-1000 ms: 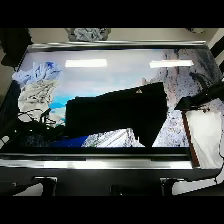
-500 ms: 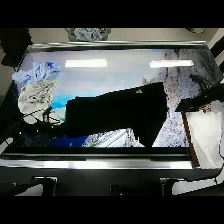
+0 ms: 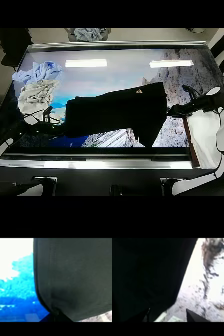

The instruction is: Fold the shirts.

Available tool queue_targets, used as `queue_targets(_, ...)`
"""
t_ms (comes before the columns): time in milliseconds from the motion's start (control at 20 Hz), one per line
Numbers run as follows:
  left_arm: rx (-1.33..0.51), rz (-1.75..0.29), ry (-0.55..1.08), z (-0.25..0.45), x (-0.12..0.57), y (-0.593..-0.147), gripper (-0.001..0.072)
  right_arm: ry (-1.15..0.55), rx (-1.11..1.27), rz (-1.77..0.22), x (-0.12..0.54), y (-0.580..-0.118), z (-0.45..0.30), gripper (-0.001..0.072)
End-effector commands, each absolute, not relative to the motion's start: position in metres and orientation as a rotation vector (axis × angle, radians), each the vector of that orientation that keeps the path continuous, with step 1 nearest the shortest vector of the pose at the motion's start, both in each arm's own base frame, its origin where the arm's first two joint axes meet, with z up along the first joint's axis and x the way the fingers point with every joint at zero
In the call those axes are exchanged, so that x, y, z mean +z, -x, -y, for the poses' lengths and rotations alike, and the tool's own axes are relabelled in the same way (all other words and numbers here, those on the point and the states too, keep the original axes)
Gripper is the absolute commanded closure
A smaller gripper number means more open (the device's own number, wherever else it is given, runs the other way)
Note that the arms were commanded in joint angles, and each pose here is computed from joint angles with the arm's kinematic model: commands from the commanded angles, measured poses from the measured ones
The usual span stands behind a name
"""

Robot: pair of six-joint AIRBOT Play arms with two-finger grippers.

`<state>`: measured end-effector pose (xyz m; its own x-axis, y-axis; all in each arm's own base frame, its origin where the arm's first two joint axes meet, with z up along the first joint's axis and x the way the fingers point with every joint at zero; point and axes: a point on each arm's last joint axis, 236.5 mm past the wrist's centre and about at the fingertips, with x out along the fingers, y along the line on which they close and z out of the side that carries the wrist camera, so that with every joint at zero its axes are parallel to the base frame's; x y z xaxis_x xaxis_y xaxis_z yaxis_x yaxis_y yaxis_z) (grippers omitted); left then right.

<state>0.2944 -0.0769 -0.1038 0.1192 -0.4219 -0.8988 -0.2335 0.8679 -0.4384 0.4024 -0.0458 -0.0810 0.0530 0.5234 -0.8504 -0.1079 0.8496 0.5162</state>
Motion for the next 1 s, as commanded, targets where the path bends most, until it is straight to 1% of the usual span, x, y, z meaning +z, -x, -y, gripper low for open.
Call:
queue_targets(0, -0.158, -1.457, 0.562, 0.08, -0.098, -0.296, 0.0681, -0.392, 0.513, -1.457, -0.104, -0.409, 0.027, 0.0219)
queue_targets(50, -0.158, -1.457, 0.562, 0.079, -0.098, -0.296, 0.0681, -0.374, 0.506, -1.473, -0.11, -0.41, 0.023, 0.0231)
queue_targets(100, -0.157, -1.457, 0.562, 0.079, -0.098, -0.296, 0.0682, -0.341, 0.503, -1.484, -0.114, -0.41, 0.02, 0.0321)
queue_targets(150, -0.157, -1.456, 0.562, 0.079, -0.098, -0.297, 0.0681, -0.316, 0.504, -1.497, -0.116, -0.409, 0.018, 0.0461)
queue_targets(200, -0.155, -1.449, 0.564, 0.077, -0.097, -0.299, 0.0681, -0.315, 0.513, -1.501, -0.115, -0.408, 0.016, 0.0671)
queue_targets(250, -0.162, -1.449, 0.568, 0.076, -0.091, -0.302, 0.0681, -0.32, 0.529, -1.497, -0.108, -0.409, 0.014, 0.0672)
queue_targets(300, -0.204, -1.447, 0.546, 0.074, -0.078, -0.307, 0.0682, -0.282, 0.553, -1.475, -0.097, -0.412, 0.015, 0.0673)
queue_targets(350, -0.258, -1.422, 0.504, 0.071, -0.057, -0.316, 0.0684, -0.218, 0.574, -1.426, -0.078, -0.419, 0.019, 0.0673)
queue_targets(400, -0.269, -1.364, 0.454, 0.062, -0.031, -0.332, 0.0685, -0.148, 0.573, -1.343, -0.046, -0.433, 0.024, 0.0673)
queue_targets(500, -0.234, -1.117, 0.336, 0.039, 0.062, -0.377, 0.0686, 0.016, 0.5, -1.1, 0.047, -0.468, 0.038, 0.0673)
queue_targets(550, -0.224, -0.96, 0.288, 0.033, 0.125, -0.392, 0.0685, 0.12, 0.443, -0.928, 0.116, -0.481, 0.044, 0.0673)
queue_targets(600, -0.23, -0.767, 0.236, 0.032, 0.204, -0.399, 0.0684, 0.216, 0.379, -0.754, 0.189, -0.484, 0.048, 0.0672)
queue_targets(650, -0.231, -0.56, 0.183, 0.032, 0.289, -0.393, 0.0683, 0.325, 0.297, -0.558, 0.273, -0.473, 0.05, 0.0672)
queue_targets(700, -0.224, -0.367, 0.135, 0.032, 0.364, -0.376, 0.0683, 0.421, 0.205, -0.373, 0.35, -0.449, 0.05, 0.0671)
queue_targets(750, -0.212, -0.163, 0.094, 0.033, 0.439, -0.347, 0.0683, 0.51, 0.1, -0.188, 0.425, -0.412, 0.049, 0.0671)
queue_targets(800, -0.205, -0.003, 0.071, 0.035, 0.494, -0.315, 0.0683, 0.574, 0.0, -0.023, 0.486, -0.366, 0.045, 0.0671)
queue_targets(850, -0.211, 0.11, 0.057, 0.04, 0.531, -0.282, 0.0683, 0.613, -0.07, 0.097, 0.528, -0.324, 0.038, 0.0671)
queue_targets(900, -0.225, 0.174, 0.049, 0.047, 0.551, -0.253, 0.0683, 0.635, -0.106, 0.193, 0.557, -0.284, 0.027, 0.0671)
queue_targets(950, -0.233, 0.205, 0.039, 0.053, 0.559, -0.23, 0.0683, 0.651, -0.117, 0.237, 0.569, -0.254, 0.016, 0.0671)
